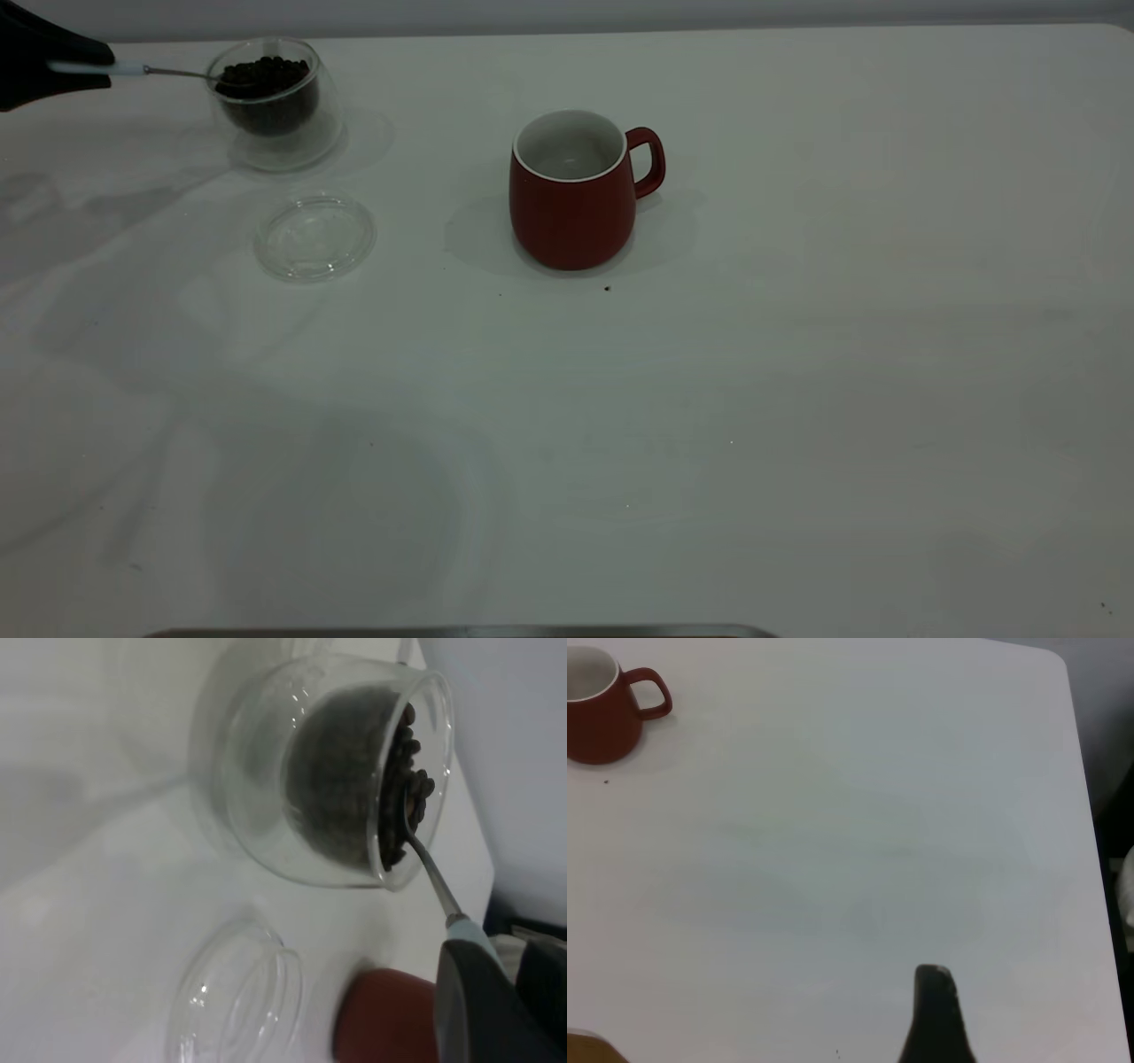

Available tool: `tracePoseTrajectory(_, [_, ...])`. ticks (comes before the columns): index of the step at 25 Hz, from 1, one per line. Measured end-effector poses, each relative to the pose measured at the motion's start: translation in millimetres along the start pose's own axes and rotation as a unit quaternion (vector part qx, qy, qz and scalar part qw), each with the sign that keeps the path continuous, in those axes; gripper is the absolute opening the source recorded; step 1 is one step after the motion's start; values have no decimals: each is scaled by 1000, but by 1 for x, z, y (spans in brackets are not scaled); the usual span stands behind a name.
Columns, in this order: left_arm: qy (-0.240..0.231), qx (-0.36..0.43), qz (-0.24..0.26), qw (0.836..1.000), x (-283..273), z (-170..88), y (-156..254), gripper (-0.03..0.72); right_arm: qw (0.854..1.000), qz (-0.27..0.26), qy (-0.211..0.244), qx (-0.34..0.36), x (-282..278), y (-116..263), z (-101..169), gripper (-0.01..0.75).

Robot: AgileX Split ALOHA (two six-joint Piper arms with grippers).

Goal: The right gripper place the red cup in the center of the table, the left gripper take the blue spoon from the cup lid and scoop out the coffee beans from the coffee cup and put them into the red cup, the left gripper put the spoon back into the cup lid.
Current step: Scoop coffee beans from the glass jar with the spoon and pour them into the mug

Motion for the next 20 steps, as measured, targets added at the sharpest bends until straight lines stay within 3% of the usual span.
tracePoseTrajectory(20, [80,32,66,994,-6,-25,23,119,1000,0,0,0,0,0,0,588])
Point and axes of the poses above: a point on each arm's last joint axis where the gripper is mounted, x pointing out along that axis toward the gripper, z along the wrist's bending axis when the last joint is at zero, y = z × x, the point moved 8 cm from there along x, pointing out along that axis toward the gripper, and after that the axes turned 4 degrees about x, right-handed, at the moved point
